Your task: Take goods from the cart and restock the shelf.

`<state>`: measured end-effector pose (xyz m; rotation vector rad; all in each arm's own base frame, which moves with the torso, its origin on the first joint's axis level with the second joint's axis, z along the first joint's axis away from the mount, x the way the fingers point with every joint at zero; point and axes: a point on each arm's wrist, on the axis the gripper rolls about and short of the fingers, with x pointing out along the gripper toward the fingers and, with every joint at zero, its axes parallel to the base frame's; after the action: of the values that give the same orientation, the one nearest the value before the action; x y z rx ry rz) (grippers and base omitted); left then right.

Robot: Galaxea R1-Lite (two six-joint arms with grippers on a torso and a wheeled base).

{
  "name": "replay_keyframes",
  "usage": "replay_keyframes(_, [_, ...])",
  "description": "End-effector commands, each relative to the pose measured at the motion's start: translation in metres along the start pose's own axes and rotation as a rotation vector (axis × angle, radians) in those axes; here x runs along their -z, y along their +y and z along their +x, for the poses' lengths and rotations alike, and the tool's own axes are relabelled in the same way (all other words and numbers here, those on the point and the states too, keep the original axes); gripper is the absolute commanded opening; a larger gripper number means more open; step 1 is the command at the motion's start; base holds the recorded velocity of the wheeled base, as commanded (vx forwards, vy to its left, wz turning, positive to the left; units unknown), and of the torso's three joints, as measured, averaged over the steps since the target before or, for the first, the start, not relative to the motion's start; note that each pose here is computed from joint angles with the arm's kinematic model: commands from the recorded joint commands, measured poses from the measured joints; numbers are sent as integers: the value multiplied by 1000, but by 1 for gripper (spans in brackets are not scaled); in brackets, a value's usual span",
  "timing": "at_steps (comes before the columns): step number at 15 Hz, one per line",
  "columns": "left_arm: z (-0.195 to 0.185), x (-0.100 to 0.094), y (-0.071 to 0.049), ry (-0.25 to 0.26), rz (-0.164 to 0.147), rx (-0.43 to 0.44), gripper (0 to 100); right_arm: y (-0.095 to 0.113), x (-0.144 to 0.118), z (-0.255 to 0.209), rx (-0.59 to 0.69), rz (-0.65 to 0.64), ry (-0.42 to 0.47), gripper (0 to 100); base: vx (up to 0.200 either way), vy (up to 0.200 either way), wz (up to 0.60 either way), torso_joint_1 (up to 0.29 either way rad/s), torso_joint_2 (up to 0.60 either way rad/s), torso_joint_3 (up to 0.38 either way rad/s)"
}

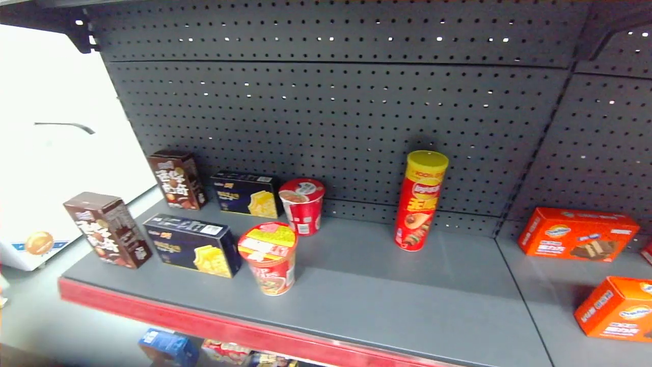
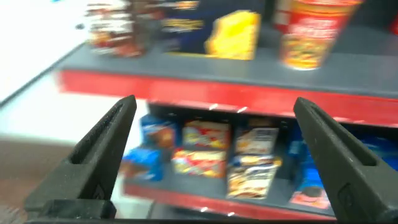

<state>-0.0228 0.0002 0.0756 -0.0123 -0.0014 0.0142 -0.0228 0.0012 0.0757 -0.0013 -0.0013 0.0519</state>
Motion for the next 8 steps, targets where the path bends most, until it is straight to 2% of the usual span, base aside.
replay_keyframes(1, [0, 0, 0, 0, 0, -1, 100, 0, 0, 0, 1, 0, 0, 100, 0, 0, 600, -2, 2, 2])
replay_keyframes(8, [0, 0, 0, 0, 0, -1, 100, 0, 0, 0, 1, 0, 1, 100, 0, 0, 600, 4, -1, 2])
